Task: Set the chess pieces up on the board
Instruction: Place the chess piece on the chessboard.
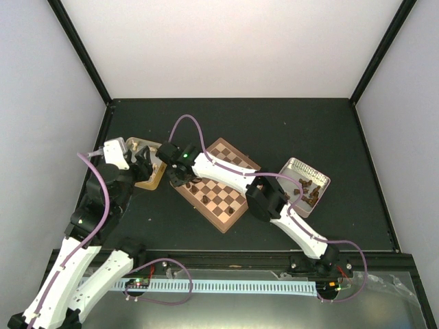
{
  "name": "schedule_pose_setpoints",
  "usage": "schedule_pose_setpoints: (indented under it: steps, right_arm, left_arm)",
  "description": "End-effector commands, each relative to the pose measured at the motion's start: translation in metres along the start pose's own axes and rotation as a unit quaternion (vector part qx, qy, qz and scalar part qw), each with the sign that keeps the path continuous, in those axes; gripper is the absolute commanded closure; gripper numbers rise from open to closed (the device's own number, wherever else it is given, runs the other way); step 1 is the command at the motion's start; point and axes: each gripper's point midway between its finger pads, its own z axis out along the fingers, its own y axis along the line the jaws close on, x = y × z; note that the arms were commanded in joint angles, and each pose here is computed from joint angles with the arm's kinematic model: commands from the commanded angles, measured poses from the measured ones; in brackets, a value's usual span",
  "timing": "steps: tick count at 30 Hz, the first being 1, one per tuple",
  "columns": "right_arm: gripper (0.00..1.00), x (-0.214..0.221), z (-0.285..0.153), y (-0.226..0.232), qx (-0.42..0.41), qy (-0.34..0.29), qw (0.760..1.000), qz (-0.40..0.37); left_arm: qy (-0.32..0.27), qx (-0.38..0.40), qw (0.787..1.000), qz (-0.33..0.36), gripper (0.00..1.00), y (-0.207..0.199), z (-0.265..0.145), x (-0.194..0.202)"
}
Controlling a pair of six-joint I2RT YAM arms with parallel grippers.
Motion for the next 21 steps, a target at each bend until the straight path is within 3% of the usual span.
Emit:
schedule_pose_setpoints:
  steps: [1, 12, 15, 21]
  right_arm:
    - [0.7, -0.028, -0.032, 0.013, -0.029, -0.054, 0.998, 0.001]
    - [0.67, -0.064, -0.127, -0.01, -0.053, -0.143, 0.988, 0.04]
    - [0.67, -0.06, -0.158, -0.048, -0.025, -0.169, 0.983, 0.06]
    - [0.66, 0.0, -0.19, -0.165, 0.071, -0.19, 0.97, 0.136]
  left_arm:
    - [-0.009, -0.001, 1.0, 0.004, 0.38, -0.001, 0.001, -0.006]
    - [-0.005, 0.01, 1.0, 0.015, 0.36, -0.007, 0.0, -0.009]
    - [0.005, 0.037, 0.999, 0.027, 0.33, -0.018, 0.003, -0.007]
    - [0.029, 0.083, 0.995, 0.054, 0.29, -0.037, 0.011, 0.002]
